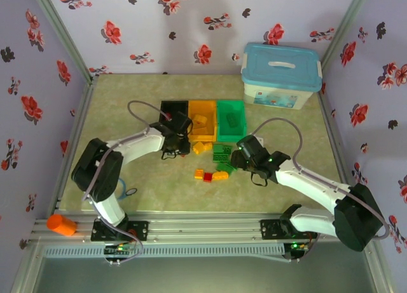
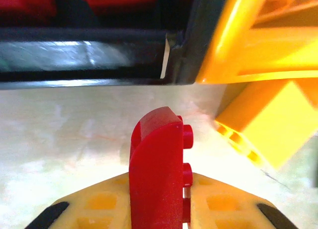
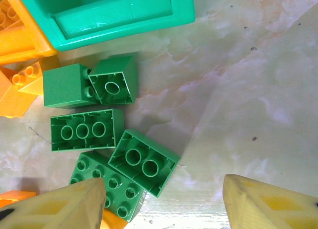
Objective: Sort the legos into containers by color
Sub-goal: Pick up the lego from the center of the table, then place the lego in the container.
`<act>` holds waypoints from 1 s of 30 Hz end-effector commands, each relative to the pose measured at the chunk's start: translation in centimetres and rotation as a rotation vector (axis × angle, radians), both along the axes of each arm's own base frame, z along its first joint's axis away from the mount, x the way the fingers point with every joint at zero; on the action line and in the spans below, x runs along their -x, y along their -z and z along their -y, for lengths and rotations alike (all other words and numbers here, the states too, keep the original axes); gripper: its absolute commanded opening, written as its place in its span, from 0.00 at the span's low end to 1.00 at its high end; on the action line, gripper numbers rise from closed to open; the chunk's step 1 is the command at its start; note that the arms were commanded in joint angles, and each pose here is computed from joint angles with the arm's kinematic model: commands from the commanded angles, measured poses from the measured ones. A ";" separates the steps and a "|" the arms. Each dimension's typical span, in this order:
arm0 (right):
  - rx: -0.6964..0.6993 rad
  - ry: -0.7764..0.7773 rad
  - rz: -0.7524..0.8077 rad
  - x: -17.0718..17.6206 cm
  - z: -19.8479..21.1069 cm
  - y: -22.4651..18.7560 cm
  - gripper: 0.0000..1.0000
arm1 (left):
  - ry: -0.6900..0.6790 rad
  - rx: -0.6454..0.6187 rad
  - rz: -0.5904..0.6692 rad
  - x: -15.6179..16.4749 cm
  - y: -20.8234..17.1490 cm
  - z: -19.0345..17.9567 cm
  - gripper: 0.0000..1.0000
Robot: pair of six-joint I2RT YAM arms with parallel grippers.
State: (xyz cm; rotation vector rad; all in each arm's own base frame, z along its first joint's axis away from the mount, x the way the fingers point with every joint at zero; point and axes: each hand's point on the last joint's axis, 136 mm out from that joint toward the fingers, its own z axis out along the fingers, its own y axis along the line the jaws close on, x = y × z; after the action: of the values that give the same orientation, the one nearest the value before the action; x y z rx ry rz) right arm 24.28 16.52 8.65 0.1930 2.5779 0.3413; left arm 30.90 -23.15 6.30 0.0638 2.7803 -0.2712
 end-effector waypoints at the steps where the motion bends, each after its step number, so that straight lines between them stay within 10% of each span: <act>1: -0.003 0.028 0.019 -0.8 0.1 -0.2 0.63 | -0.036 -0.008 0.071 -1.5 -3.2 -2.1 0.17; 19: -0.023 0.036 0.016 0.1 0.6 -0.3 0.63 | -0.088 -0.020 0.097 -12.0 -6.7 -4.1 0.18; 23: -0.025 0.037 0.010 0.3 0.7 -0.1 0.63 | -0.110 -0.016 0.092 -12.9 -7.7 -4.6 0.61; 30: -0.025 0.037 0.008 0.3 0.6 0.2 0.64 | -0.110 0.052 0.168 -10.1 -10.0 -4.4 0.65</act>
State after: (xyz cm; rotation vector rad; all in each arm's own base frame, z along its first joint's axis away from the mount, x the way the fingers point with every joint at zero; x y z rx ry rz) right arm 23.75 16.16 8.41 0.2126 2.5761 0.3553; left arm 42.50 -18.61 14.03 -0.0743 2.6411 -0.2407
